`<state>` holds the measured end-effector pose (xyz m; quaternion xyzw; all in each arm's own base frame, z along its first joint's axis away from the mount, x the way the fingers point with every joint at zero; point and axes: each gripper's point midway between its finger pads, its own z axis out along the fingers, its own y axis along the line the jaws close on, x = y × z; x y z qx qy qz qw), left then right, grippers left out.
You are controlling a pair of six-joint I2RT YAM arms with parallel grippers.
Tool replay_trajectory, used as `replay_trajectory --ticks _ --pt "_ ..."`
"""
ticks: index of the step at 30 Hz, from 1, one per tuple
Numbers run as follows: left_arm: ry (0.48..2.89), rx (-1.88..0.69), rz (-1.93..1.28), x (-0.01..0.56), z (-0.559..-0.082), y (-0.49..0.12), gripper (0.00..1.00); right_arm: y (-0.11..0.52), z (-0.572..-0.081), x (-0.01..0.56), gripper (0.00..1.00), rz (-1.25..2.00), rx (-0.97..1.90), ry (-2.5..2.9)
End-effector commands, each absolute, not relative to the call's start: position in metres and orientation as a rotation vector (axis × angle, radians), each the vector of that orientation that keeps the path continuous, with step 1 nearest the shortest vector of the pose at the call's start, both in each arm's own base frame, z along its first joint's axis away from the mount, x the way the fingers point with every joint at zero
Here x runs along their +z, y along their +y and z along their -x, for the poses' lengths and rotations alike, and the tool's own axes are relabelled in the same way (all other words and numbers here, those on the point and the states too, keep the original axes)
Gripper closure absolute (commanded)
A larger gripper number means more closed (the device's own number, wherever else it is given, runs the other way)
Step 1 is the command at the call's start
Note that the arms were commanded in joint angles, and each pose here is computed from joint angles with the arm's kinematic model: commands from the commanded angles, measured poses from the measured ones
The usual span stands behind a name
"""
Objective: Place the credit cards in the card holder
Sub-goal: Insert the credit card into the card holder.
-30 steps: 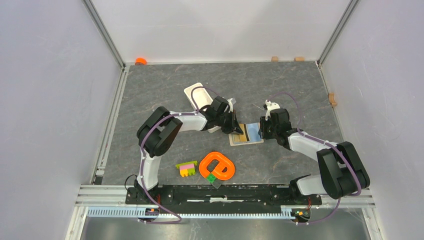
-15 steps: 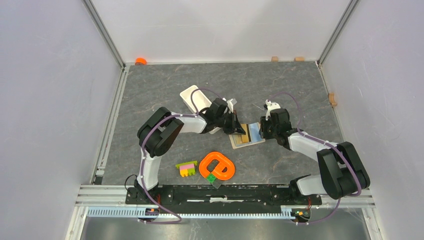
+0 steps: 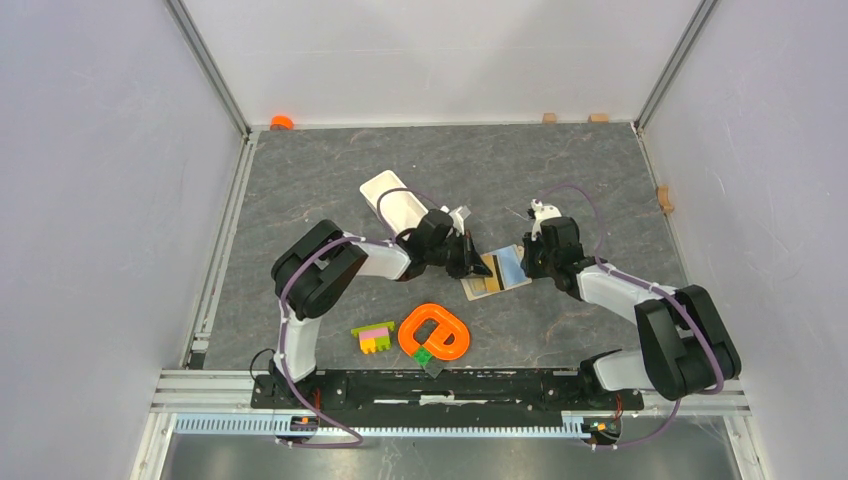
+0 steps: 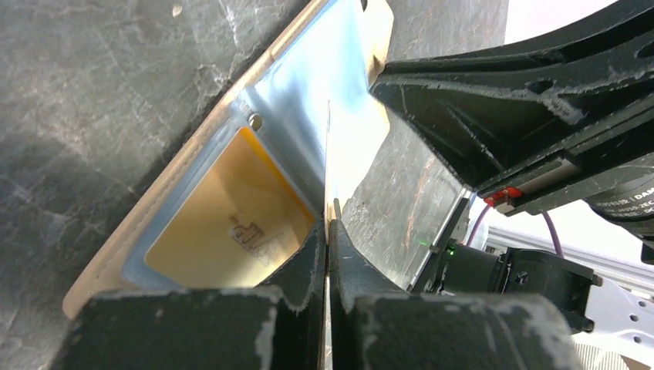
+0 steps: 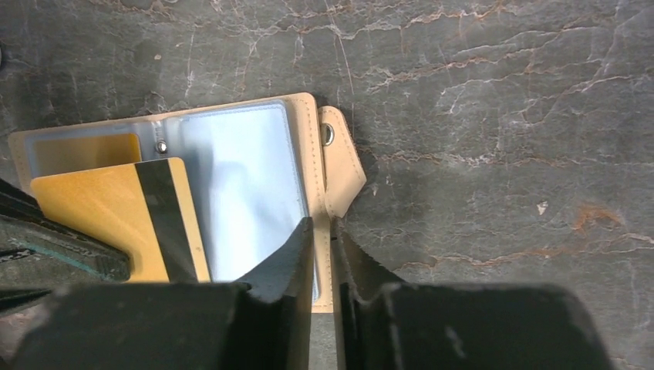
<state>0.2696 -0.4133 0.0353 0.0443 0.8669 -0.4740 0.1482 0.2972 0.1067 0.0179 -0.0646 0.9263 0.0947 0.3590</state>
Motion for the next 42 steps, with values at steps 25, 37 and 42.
replay_trajectory --ticks 25,37,42 --pt "2.69 -1.061 -0.201 0.016 -0.261 -0.368 0.98 0.108 -0.304 0.056 0.59 0.208 0.273 2.318" --pt "2.745 -1.011 -0.232 0.002 -0.258 -0.35 0.98 0.117 -0.314 0.033 0.54 0.248 0.34 2.384" --pt "2.738 -0.995 -0.221 0.002 -0.263 -0.338 0.98 0.121 -0.306 0.021 0.6 0.245 0.376 2.427"
